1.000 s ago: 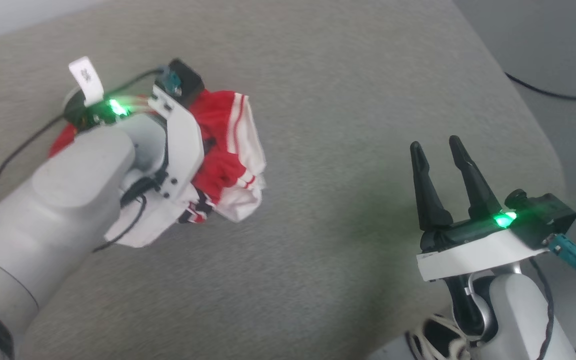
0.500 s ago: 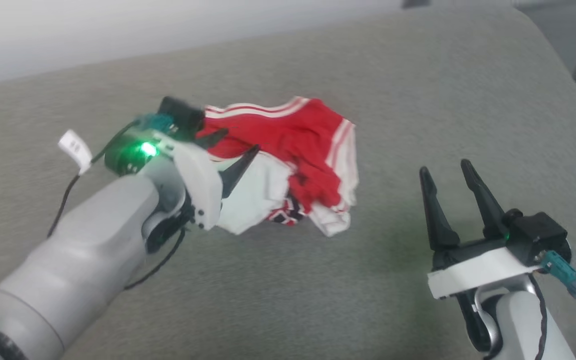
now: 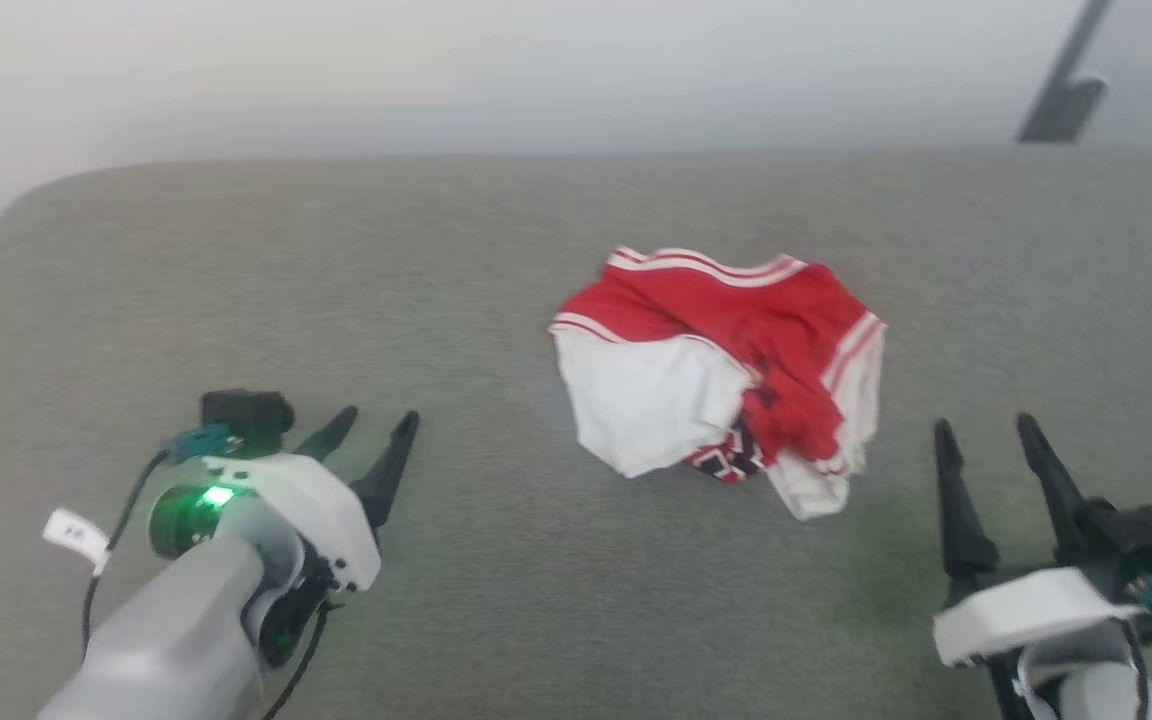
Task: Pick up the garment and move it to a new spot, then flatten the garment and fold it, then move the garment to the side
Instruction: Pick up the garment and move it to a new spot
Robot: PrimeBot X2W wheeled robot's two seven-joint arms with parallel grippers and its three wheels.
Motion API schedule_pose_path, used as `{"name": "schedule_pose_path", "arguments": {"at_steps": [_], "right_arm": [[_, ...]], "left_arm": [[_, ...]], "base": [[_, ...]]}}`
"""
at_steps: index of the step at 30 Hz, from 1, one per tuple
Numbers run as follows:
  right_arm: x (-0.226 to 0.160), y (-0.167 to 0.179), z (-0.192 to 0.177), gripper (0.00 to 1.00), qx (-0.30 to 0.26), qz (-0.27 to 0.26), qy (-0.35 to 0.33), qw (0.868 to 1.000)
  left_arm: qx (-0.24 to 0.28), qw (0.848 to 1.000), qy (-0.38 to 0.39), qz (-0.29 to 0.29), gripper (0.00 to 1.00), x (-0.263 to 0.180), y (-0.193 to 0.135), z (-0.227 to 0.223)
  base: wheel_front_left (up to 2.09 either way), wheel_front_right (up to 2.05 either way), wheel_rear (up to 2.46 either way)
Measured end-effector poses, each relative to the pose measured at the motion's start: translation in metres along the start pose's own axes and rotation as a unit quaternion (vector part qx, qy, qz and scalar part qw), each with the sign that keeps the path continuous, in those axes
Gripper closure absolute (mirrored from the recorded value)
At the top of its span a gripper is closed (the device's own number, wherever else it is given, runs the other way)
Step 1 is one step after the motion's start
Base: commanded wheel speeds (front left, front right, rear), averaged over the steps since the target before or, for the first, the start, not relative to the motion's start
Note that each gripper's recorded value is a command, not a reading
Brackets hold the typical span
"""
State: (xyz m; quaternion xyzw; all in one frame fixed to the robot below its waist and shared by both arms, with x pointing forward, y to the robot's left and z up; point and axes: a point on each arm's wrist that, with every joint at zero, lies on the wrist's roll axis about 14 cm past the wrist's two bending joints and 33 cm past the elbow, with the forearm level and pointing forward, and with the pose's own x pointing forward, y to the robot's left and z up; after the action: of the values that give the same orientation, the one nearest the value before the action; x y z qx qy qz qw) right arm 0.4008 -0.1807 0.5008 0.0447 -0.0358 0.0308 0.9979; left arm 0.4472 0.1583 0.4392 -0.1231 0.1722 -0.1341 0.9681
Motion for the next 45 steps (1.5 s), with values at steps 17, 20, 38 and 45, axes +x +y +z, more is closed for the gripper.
{"name": "schedule_pose_path", "arguments": {"at_steps": [17,20,38,45], "right_arm": [[-0.012,-0.001,0.011,0.0,-0.026,0.015,-0.009,1.0],[-0.014,-0.004,0.016,0.0,-0.025,0.01,-0.015,1.0],[-0.017,-0.01,0.025,0.0,-0.017,-0.003,-0.031,0.999],[-0.018,-0.013,0.022,0.0,-0.017,-0.007,-0.026,1.0]], "left_arm": [[0.047,0.975,-0.155,0.154,0.0,-0.135,0.054,0.017],[0.059,0.968,-0.177,0.17,0.0,-0.15,0.055,0.022],[0.085,0.959,-0.202,0.18,0.0,-0.17,0.041,0.017],[0.081,0.96,-0.202,0.178,0.0,-0.165,0.038,0.016]], "base": [[0.0,0.0,0.0],[0.0,0.0,0.0],[0.0,0.0,0.0],[0.0,0.0,0.0]]}}
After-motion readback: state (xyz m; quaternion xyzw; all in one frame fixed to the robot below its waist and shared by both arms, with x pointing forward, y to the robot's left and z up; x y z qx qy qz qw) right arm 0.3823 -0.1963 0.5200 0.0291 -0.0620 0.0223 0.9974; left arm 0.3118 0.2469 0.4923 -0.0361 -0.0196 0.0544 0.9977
